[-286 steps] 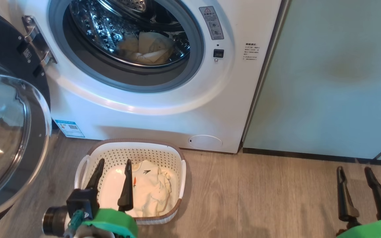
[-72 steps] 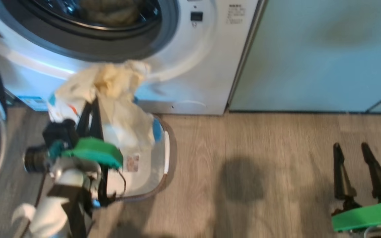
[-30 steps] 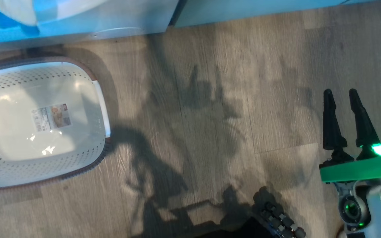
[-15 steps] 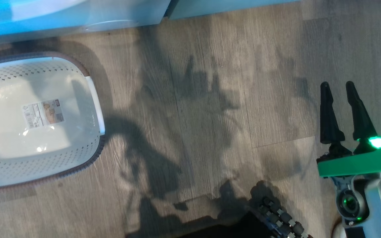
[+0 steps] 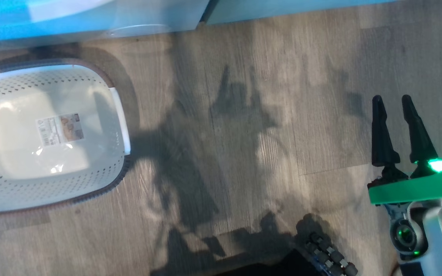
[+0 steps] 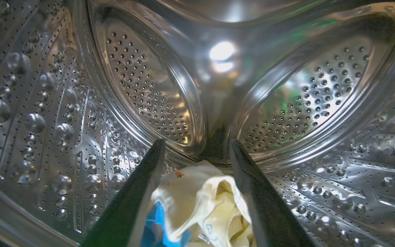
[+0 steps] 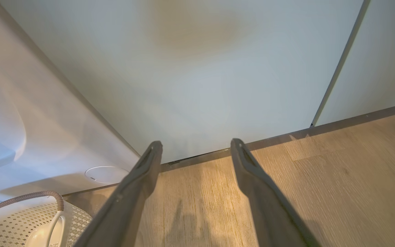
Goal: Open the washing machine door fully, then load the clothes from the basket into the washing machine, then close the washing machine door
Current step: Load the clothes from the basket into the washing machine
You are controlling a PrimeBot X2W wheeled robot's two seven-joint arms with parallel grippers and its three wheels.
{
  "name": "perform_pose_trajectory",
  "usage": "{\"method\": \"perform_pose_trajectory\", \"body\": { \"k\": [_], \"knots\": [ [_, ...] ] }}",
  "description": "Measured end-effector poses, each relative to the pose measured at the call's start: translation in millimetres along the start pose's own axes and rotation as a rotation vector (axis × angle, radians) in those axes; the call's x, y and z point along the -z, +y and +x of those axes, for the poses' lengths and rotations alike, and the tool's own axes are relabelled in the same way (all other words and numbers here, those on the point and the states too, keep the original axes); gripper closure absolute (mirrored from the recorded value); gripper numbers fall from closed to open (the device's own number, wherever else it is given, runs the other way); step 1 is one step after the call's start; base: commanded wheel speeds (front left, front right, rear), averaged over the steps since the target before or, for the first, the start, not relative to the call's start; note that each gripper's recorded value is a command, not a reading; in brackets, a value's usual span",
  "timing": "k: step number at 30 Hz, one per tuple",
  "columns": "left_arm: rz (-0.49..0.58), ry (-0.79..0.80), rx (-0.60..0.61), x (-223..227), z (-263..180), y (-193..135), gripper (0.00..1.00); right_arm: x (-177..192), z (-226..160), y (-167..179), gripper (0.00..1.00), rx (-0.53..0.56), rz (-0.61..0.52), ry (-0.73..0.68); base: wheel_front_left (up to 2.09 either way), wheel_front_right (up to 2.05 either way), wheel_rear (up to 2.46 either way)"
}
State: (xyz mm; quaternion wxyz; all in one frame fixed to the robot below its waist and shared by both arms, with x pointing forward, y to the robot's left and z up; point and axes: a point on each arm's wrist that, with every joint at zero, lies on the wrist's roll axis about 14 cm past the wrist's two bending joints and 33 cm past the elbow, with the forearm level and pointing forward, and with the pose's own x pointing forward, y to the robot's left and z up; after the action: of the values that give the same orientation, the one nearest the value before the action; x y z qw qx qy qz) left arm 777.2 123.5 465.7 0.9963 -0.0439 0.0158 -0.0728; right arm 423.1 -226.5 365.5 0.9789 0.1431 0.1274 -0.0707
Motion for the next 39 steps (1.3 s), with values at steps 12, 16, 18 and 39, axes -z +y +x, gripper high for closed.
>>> {"method": "perform_pose_trajectory", "body": {
  "k": [12,16,18,39],
  "knots": [
    [-0.039,0.02,-0.002,20.8,-38.7,-5.9,0.0,-11.3,6.0,10.0,0.0,-0.035,-0.022,-0.038,0.0,0.0,0.0],
    [-0.042,-0.001,0.001,17.6,-57.4,-8.2,0.0,-19.2,6.1,11.9,0.0,-0.041,-0.033,-0.06,0.0,0.0,0.0],
    [-0.05,-0.023,0.008,14.5,-68.8,-11.1,0.0,-23.4,5.7,12.9,0.0,-0.044,-0.04,-0.072,0.0,0.0,0.0],
    [-0.063,-0.013,-0.018,21.6,-226.5,-32.5,0.0,-52.9,-6.3,48.5,0.0,-0.177,-0.126,-0.145,0.0,0.0,0.0]
  ]
}}
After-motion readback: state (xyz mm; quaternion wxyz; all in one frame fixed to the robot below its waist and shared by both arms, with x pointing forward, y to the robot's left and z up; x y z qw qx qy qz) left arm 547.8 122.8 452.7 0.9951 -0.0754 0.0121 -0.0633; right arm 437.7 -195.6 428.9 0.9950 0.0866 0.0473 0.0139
